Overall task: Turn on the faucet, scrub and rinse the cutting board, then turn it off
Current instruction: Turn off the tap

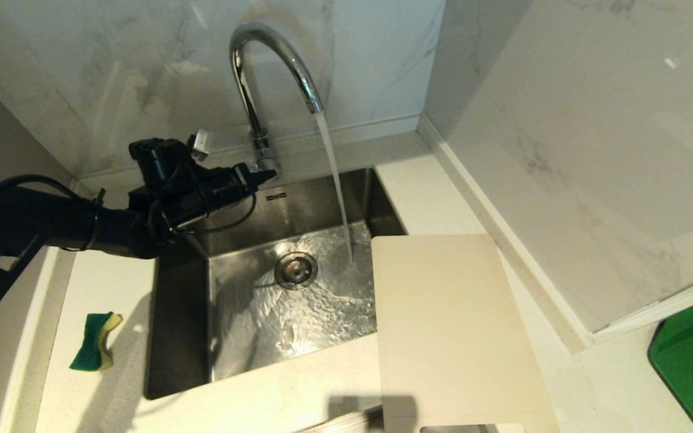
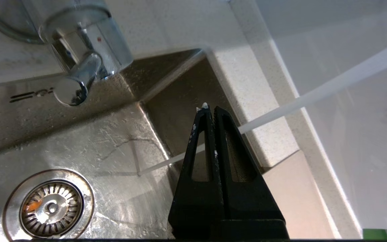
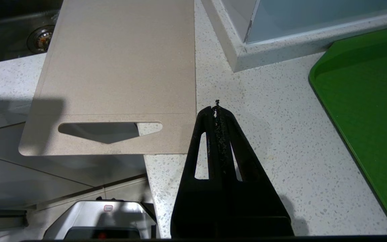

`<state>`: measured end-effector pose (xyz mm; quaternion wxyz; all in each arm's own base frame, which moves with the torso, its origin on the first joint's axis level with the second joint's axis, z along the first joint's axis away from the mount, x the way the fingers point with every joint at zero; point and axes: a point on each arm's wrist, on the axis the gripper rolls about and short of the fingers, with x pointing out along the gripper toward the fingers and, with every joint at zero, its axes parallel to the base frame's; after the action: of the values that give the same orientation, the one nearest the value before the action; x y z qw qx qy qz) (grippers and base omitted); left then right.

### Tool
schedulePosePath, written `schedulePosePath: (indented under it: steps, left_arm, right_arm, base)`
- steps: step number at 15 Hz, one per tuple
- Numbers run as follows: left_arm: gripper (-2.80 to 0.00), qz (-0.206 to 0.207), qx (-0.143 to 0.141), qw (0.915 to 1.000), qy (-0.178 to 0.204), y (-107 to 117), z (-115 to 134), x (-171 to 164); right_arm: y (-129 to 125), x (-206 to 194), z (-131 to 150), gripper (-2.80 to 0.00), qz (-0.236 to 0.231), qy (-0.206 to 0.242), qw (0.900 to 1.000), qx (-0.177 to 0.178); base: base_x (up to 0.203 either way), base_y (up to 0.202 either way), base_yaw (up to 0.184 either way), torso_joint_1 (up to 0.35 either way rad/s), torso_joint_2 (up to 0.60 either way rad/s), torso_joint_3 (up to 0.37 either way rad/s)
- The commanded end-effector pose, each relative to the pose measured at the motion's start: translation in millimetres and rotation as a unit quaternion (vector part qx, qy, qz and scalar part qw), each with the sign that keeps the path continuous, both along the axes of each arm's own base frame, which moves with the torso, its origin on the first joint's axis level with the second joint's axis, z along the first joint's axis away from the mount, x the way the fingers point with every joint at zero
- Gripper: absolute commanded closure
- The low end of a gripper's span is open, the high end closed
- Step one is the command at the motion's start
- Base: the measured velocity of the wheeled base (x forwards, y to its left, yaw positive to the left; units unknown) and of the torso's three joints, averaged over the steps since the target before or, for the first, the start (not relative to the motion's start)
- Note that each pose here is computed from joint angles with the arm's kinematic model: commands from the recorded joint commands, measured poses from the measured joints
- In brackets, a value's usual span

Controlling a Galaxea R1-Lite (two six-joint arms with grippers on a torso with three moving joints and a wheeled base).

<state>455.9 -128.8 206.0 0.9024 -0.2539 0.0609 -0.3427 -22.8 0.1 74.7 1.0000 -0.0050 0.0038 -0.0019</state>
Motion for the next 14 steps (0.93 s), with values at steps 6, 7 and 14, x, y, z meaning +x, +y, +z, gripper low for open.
schedulePosePath:
  steps: [6, 7, 14]
  left_arm:
    - [0.00, 0.007, -0.005, 0.9999, -0.006, 2, -11, 19]
    - [0.00, 0.010, -0.008, 0.9998, -0.011, 2, -9, 22]
    - [0.00, 0.041, -0.024, 0.9985, -0.026, 17, -3, 39]
  right_arm:
    - [0, 0, 0, 0.00, 0.000, 0.000, 1.000, 0.000]
    - [0, 0, 0, 0.00, 0.000, 0.000, 1.000, 0.000]
    - [0, 0, 0, 0.00, 0.000, 0.000, 1.000, 0.000]
  base:
    - [0.000, 0.000, 0.000, 0.000, 0.00, 0.000]
    - [0.000, 0.000, 0.000, 0.000, 0.00, 0.000]
    - [0.000, 0.000, 0.000, 0.000, 0.00, 0.000]
